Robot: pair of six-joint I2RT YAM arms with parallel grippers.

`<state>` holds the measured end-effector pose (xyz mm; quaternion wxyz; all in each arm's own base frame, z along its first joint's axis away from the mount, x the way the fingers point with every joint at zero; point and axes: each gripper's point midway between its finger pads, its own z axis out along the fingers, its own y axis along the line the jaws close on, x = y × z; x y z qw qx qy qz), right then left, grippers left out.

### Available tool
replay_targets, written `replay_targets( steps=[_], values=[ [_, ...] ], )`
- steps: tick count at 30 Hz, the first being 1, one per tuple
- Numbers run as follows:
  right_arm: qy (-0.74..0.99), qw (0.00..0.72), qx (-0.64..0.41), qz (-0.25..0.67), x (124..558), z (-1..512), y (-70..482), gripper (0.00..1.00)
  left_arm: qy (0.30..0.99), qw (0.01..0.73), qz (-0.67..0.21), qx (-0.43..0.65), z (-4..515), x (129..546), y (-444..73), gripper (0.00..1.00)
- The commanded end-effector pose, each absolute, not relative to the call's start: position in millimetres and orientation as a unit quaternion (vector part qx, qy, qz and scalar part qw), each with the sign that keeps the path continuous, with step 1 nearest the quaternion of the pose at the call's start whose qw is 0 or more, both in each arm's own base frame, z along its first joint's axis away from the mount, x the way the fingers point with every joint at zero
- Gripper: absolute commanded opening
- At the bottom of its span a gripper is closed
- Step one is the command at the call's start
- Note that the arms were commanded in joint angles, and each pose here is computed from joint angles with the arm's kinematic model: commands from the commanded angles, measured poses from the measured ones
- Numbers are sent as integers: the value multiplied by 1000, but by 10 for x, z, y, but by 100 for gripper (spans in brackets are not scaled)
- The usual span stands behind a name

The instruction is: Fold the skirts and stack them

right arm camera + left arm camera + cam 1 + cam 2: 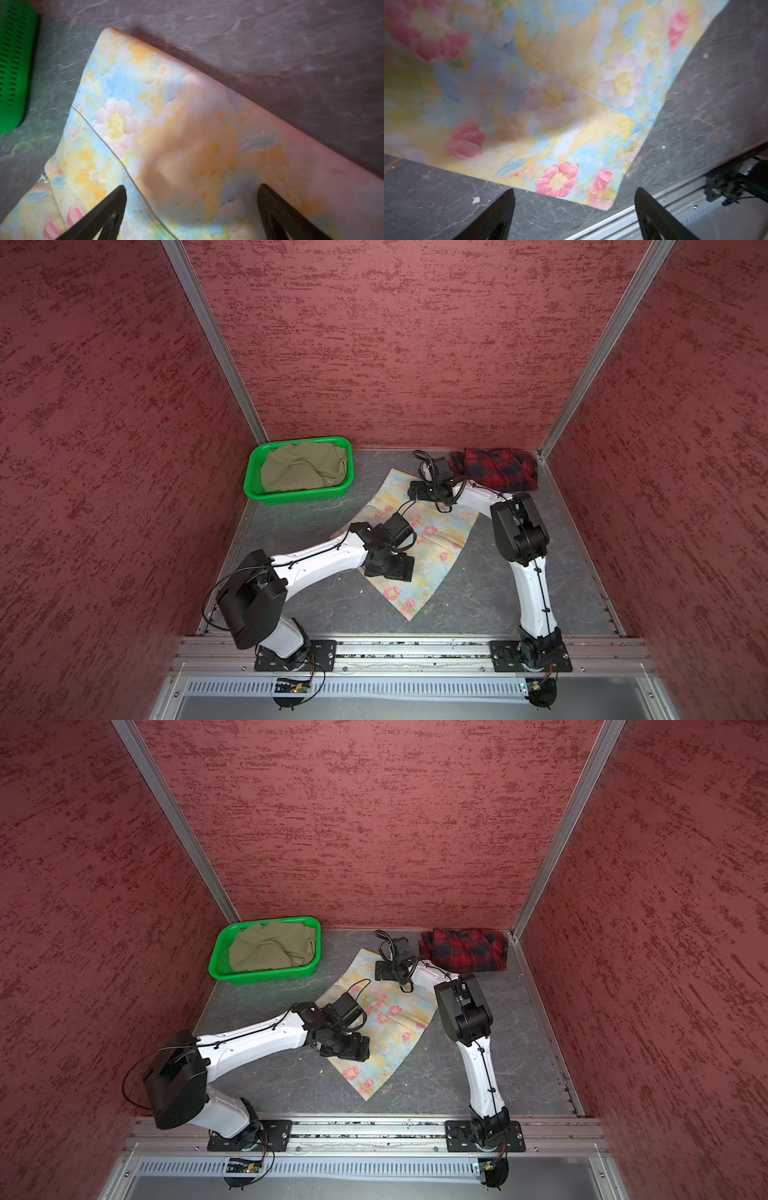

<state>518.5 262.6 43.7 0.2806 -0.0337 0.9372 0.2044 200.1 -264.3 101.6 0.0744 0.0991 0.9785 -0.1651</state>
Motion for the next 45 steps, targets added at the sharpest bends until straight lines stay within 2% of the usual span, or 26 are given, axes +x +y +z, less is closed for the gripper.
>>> replay_targets(
  steps=[1,6,10,16,20,23,28,35,45],
  values=[
    [930,274,-59,239,5126,526,2740,99,972,119,-186,79,1381,2188,-2599,91],
    [901,347,-29,259,5217,1276,2421,99,980,148,-129,17,1311,2566,-1993,91],
    [895,380,4,233,4973,1635,2127,99,982,165,-87,-38,1148,2900,-1517,91],
    [906,348,143,193,4320,1504,1612,97,981,179,-15,-68,919,3278,-1065,95],
    [905,333,197,175,3996,1311,1386,97,980,181,15,-80,768,3428,-871,97],
    [909,320,204,170,3913,1218,1357,97,980,179,22,-86,665,3503,-800,97],
    [909,317,194,187,3881,1183,1409,97,983,156,28,-91,428,3507,-733,97],
    [913,310,182,191,3917,1168,1394,98,986,113,-27,-123,206,3367,-803,93],
    [917,304,185,180,4148,999,1078,98,987,79,-66,-125,243,2792,-1066,86]
  ],
)
